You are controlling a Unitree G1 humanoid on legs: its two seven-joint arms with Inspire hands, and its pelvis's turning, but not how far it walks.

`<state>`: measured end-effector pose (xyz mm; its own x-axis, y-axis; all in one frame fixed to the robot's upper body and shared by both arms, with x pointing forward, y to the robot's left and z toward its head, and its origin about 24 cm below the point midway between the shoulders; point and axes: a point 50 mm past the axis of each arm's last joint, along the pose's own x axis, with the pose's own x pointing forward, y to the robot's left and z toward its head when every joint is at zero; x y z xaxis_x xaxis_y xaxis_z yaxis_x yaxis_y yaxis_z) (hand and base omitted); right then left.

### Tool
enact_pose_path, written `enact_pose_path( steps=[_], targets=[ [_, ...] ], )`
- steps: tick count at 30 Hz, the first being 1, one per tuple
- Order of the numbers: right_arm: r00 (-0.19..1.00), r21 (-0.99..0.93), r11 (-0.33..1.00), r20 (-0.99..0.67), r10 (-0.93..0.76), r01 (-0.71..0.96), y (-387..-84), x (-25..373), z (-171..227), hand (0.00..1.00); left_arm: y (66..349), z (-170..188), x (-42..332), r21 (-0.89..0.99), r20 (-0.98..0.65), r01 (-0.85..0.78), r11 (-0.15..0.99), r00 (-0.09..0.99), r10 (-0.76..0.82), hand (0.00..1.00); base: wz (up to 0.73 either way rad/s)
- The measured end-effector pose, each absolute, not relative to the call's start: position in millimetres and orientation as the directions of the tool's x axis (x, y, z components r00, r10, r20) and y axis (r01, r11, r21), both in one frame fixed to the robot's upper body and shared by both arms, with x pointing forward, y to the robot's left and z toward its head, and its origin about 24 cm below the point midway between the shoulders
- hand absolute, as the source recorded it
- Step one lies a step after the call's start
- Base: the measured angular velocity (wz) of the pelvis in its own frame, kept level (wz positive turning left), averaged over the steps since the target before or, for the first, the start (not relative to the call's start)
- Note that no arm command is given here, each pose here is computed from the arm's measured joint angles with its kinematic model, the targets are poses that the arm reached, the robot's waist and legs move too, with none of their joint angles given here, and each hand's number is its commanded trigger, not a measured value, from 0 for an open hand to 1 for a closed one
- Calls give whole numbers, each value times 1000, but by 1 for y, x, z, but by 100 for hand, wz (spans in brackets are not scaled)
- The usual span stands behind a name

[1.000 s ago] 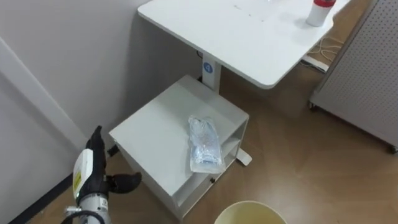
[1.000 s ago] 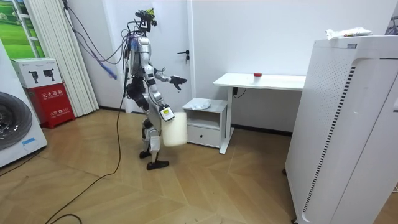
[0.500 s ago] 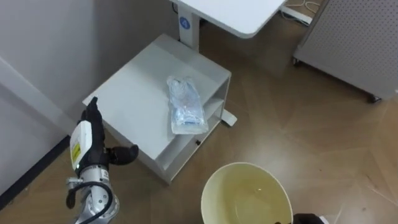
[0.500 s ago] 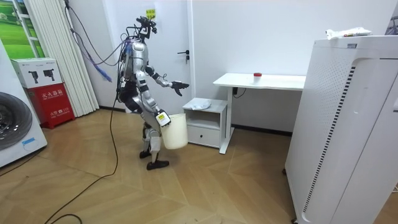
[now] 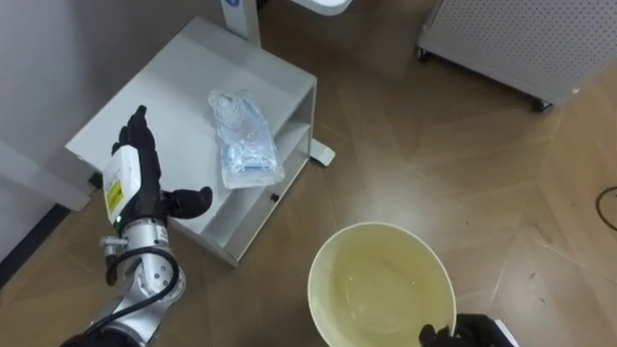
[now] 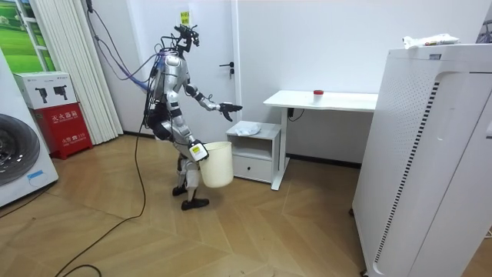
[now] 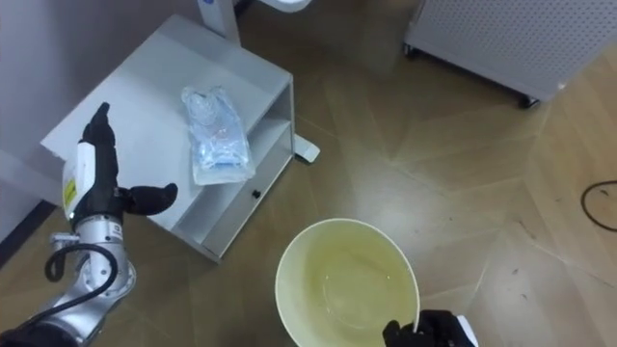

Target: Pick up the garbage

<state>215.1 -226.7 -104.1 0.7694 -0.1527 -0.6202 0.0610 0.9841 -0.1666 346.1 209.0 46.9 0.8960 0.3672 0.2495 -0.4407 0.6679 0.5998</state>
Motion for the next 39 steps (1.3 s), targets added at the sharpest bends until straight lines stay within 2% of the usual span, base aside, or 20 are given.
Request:
enact_pose_path(
  steps=[24,39],
  targets=[
    [772,-79,990,-620,-138,113,-225,217,-103,100,218,53,347,621,283,-466,631,883,374,0,0],
    [782,-56,988,-607,-146,141,-228,220,-100,100,211,48,349,708,274,-402,581,914,299,0,2]
  ],
)
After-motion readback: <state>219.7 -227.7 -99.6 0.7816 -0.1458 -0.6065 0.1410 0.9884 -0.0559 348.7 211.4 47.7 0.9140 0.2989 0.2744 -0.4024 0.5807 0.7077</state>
